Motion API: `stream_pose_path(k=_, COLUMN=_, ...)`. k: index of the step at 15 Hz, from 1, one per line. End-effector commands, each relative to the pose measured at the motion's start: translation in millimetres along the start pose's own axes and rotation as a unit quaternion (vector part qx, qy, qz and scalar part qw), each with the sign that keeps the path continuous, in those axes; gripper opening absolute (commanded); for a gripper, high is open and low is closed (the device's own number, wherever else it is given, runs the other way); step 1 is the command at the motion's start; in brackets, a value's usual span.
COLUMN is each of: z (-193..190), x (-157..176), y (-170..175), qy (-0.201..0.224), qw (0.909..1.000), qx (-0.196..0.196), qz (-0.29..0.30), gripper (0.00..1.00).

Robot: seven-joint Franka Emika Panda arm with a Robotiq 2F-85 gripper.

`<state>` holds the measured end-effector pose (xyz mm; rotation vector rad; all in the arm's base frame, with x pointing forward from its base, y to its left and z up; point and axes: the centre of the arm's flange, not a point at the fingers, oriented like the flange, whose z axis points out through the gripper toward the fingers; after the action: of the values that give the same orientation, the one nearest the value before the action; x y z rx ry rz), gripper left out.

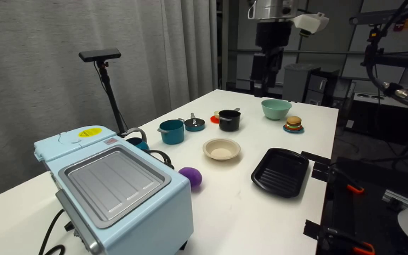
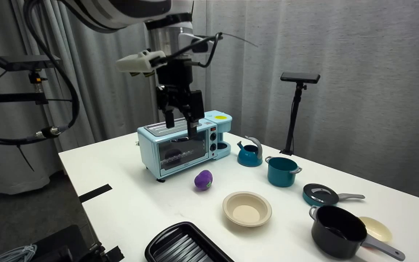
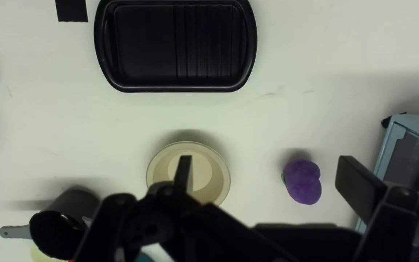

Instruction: Put the purple plushy on the cream plate

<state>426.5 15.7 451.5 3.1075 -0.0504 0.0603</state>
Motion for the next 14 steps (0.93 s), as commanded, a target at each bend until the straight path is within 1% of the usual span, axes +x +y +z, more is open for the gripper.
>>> stream_pose_path(k=1, z=26, x=60, y=-27, qy=-0.006, qw=0.9999, qx=0.005, qz=-0.007, gripper=1.0)
stream_pose_path(k=4, z=57, x=88, y=-65, qy=-0.006, qw=0.9995, qx=0.007, qz=-0.03, gripper=1.0)
stream_pose_path(k=8, z=98, x=119, y=-110, qy=0.009, qw=0.9986, qx=0.007, qz=-0.052, gripper=1.0)
stream_pose_path(k=12, z=138, x=150, y=-132, qy=0.026, qw=0.9982, qx=0.01, qz=-0.053, gripper=1.0)
stream_pose_path(k=14, z=158, x=163, y=-137, qy=0.024, qw=0.9982, qx=0.01, qz=-0.053, gripper=1.0)
